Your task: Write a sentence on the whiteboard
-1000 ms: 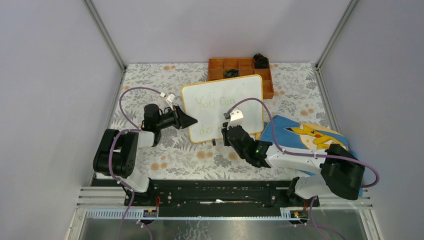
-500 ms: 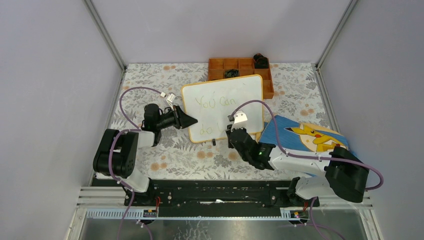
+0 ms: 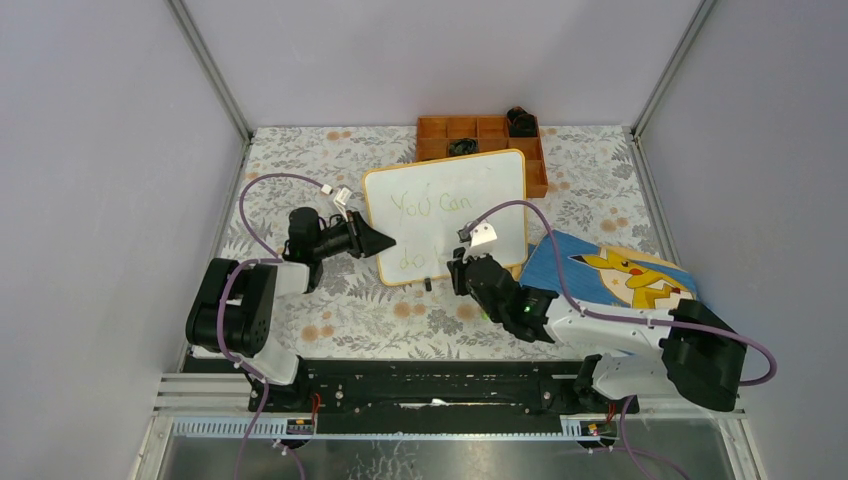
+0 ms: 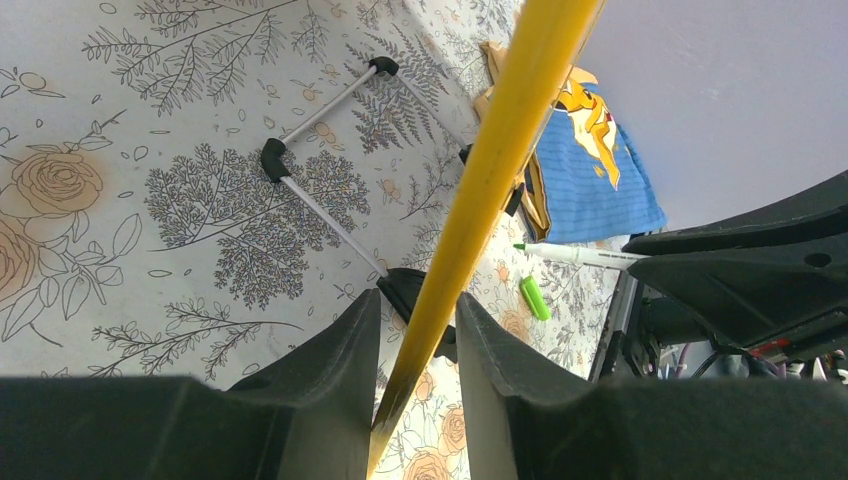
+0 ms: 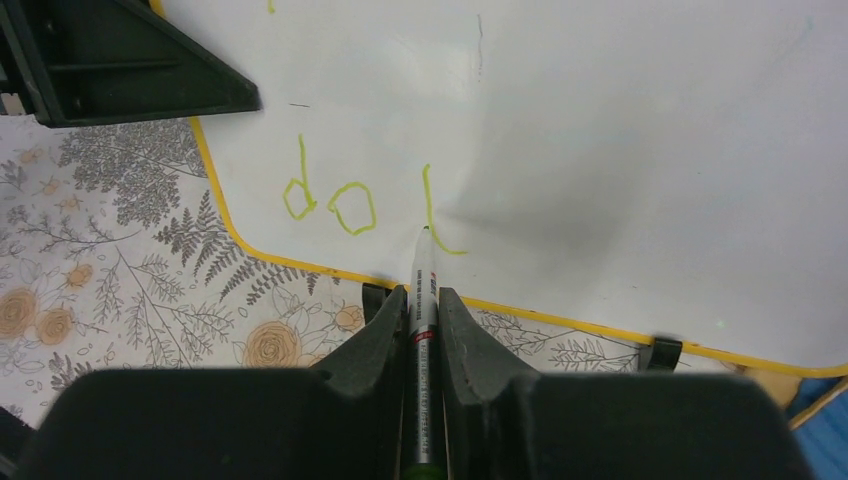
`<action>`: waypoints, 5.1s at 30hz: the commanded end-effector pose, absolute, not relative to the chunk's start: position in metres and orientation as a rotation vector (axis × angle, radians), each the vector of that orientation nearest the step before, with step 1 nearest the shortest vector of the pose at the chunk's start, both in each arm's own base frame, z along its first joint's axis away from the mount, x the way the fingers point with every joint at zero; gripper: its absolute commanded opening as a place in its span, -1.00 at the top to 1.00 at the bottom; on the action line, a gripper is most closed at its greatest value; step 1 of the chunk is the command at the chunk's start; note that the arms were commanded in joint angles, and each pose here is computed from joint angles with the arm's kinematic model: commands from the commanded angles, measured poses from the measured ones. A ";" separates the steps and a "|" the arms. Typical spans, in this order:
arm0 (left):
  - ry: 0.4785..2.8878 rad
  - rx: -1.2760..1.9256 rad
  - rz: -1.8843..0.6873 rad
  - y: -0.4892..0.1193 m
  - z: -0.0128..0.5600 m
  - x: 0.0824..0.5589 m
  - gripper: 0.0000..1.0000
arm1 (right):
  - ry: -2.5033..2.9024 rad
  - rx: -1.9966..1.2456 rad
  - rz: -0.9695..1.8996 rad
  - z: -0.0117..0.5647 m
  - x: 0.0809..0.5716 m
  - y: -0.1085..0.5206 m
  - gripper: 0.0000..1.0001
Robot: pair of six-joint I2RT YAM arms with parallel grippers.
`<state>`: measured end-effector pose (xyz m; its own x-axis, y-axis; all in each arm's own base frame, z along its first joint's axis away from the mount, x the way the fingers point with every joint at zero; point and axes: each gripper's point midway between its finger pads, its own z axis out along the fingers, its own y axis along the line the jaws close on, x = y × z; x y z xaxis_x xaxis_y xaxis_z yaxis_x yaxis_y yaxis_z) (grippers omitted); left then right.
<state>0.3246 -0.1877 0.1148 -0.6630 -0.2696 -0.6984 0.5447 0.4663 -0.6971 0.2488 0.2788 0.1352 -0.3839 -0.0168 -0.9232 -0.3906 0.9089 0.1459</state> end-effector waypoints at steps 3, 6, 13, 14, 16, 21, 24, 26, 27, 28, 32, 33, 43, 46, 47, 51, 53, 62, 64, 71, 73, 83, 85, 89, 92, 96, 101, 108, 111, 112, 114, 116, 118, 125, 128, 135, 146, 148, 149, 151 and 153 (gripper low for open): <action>1.874 0.275 -1.254 -0.189 0.126 0.330 0.21 | 1.876 -0.287 0.494 0.157 0.257 0.302 1.00; 1.876 0.277 -1.251 -0.189 0.125 0.331 0.21 | 1.878 -0.281 0.499 0.155 0.258 0.306 1.00; 1.879 0.274 -1.253 -0.189 0.126 0.331 0.21 | 1.879 -0.252 0.481 0.152 0.263 0.306 1.00; 1.879 0.275 -1.252 -0.189 0.125 0.331 0.21 | 1.879 -0.250 0.475 0.152 0.264 0.306 1.00; 1.879 0.275 -1.252 -0.189 0.125 0.331 0.21 | 1.884 -0.241 0.451 0.149 0.267 0.303 1.00; 1.880 0.275 -1.252 -0.189 0.125 0.331 0.21 | 1.905 -0.217 0.416 0.142 0.270 0.296 1.00; 1.879 0.274 -1.250 -0.189 0.126 0.331 0.21 | 1.912 -0.206 0.397 0.140 0.271 0.290 1.00; 1.880 0.275 -1.250 -0.189 0.125 0.331 0.21 | 1.912 -0.197 0.384 0.140 0.271 0.287 1.00; 1.882 0.275 -1.251 -0.190 0.125 0.331 0.21 | 1.913 -0.194 0.378 0.139 0.271 0.284 1.00; 1.881 0.276 -1.251 -0.190 0.125 0.331 0.21 | 1.911 -0.189 0.372 0.139 0.271 0.282 1.00; 1.882 0.276 -1.250 -0.190 0.125 0.331 0.21 | 1.906 -0.168 0.347 0.141 0.272 0.273 1.00; 1.883 0.276 -1.251 -0.190 0.125 0.330 0.21 | 1.904 -0.164 0.343 0.141 0.272 0.271 1.00; 1.881 0.284 -1.249 -0.191 0.125 0.330 0.21 | 1.881 -0.166 0.384 0.152 0.267 0.265 1.00; 1.880 0.287 -1.249 -0.191 0.126 0.329 0.21 | 1.830 -0.162 0.448 0.168 0.264 0.267 1.00; 1.881 0.288 -1.249 -0.191 0.125 0.329 0.21 | 1.820 -0.160 0.451 0.172 0.264 0.266 1.00; 1.884 0.287 -1.248 -0.192 0.125 0.329 0.21 | 1.798 -0.159 0.445 0.184 0.267 0.267 1.00; 1.884 0.287 -1.247 -0.192 0.125 0.329 0.21 | 1.799 -0.159 0.439 0.185 0.269 0.269 1.00; 1.884 0.292 -1.244 -0.192 0.125 0.329 0.21 | 1.819 -0.145 0.451 0.188 0.282 0.280 1.00; 1.885 0.293 -1.243 -0.192 0.125 0.329 0.21 | 1.824 -0.144 0.448 0.186 0.284 0.281 1.00; 1.891 0.290 -1.245 -0.192 0.124 0.329 0.21 | 1.867 -0.146 0.416 0.168 0.286 0.277 1.00; 1.891 0.290 -1.243 -0.192 0.124 0.329 0.21 | 1.874 -0.147 0.413 0.165 0.285 0.276 1.00; 1.895 0.295 -1.240 -0.193 0.123 0.329 0.21 | 1.926 -0.181 0.383 0.142 0.273 0.262 1.00; 1.897 0.297 -1.239 -0.193 0.123 0.328 0.21 | 1.939 -0.184 0.374 0.136 0.270 0.258 1.00; 1.900 0.299 -1.235 -0.193 0.122 0.328 0.21 | 1.955 -0.183 0.384 0.130 0.266 0.255 1.00; 1.902 0.302 -1.235 -0.194 0.122 0.328 0.21 | 1.974 -0.194 0.396 0.124 0.262 0.255 1.00; 1.901 0.304 -1.231 -0.194 0.122 0.328 0.21 | 1.996 -0.201 0.404 0.117 0.258 0.256 1.00; 1.903 0.306 -1.232 -0.194 0.122 0.328 0.21 | 2.008 -0.203 0.406 0.113 0.256 0.254 1.00; 1.905 0.310 -1.230 -0.195 0.121 0.327 0.21 | 1.987 -0.185 0.395 0.122 0.260 0.255 1.00; 1.908 0.311 -1.229 -0.195 0.121 0.327 0.21 | 1.964 -0.169 0.384 0.131 0.265 0.255 1.00; 1.910 0.312 -1.229 -0.195 0.120 0.327 0.21 | 1.955 -0.165 0.381 0.134 0.267 0.256 1.00; 1.912 0.312 -1.226 -0.195 0.120 0.327 0.21 | 1.940 -0.159 0.373 0.139 0.271 0.256 1.00; 1.914 0.314 -1.227 -0.196 0.119 0.326 0.21 | 1.930 -0.157 0.368 0.143 0.274 0.258 1.00; 1.914 0.317 -1.226 -0.196 0.119 0.326 0.21 | 1.925 -0.157 0.364 0.146 0.276 0.259 1.00; 1.918 0.321 -1.222 -0.197 0.119 0.326 0.21 | 1.913 -0.151 0.355 0.150 0.282 0.261 1.00; 1.919 0.322 -1.221 -0.197 0.118 0.326 0.21 | 1.910 -0.143 0.347 0.152 0.285 0.259 1.00; 1.921 0.322 -1.219 -0.196 0.118 0.327 0.21 | 1.902 -0.117 0.329 0.155 0.288 0.250 1.00; 1.926 0.325 -1.216 -0.197 0.117 0.326 0.21 | 1.897 -0.099 0.323 0.157 0.286 0.241 1.00; 1.926 0.328 -1.215 -0.197 0.117 0.325 0.21 | 1.897 -0.097 0.323 0.156 0.286 0.240 1.00; 1.928 0.328 -1.215 -0.198 0.116 0.325 0.21 | 1.900 -0.100 0.320 0.155 0.285 0.240 1.00; 1.929 0.327 -1.215 -0.198 0.116 0.325 0.21 | 1.903 -0.101 0.320 0.154 0.284 0.239 1.00; 1.930 0.330 -1.215 -0.198 0.116 0.325 0.21 | 1.910 -0.104 0.318 0.151 0.283 0.238 1.00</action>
